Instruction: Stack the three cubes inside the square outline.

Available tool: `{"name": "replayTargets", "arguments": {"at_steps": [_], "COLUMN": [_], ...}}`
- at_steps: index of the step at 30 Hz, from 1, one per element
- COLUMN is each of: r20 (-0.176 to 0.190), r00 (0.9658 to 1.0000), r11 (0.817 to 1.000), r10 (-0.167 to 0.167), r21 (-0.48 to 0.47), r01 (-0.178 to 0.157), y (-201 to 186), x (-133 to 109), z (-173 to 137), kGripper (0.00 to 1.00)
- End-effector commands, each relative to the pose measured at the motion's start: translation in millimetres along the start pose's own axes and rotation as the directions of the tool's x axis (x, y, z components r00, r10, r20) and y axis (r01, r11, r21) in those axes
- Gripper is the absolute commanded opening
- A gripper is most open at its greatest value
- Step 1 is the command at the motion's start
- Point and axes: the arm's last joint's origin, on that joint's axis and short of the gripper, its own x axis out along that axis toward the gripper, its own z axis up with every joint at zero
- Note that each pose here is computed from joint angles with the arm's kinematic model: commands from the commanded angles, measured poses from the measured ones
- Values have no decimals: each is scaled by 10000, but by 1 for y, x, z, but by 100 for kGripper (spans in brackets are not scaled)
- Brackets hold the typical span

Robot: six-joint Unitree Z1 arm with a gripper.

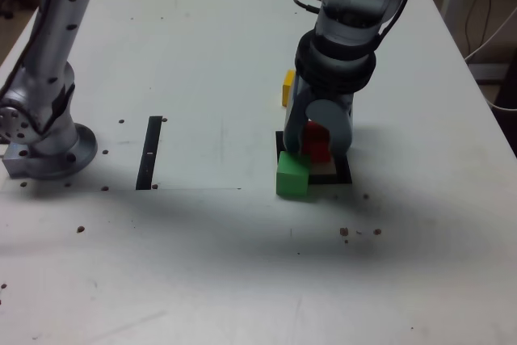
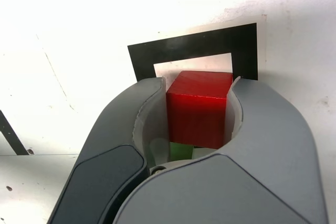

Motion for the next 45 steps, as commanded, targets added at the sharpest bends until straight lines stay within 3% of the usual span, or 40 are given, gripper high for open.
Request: {"name": "replayTargets", "arguments": {"at_steps": [1, 5, 11, 15, 23, 32, 45], "r20": [137, 195, 81, -26, 32, 468, 73], "r00": [9999, 9998, 9999, 9995, 9994, 9989, 9999], "r11": [10000, 10000, 9999, 9995, 9994, 9997, 9992], "r10": [-3, 1, -141, -311, -346, 104, -98], "r21": [-11, -23, -22, -24, -40, -214, -392], "r01": [3, -1, 141, 311, 346, -94, 101], "y": [1, 2, 2, 3, 4, 15, 76], "x": [-5, -11, -9, -4, -3, -27, -25], "z": [-3, -10, -14, -16, -16, -37, -71], "kGripper": [19, 30, 78, 96, 99, 99, 99]}}
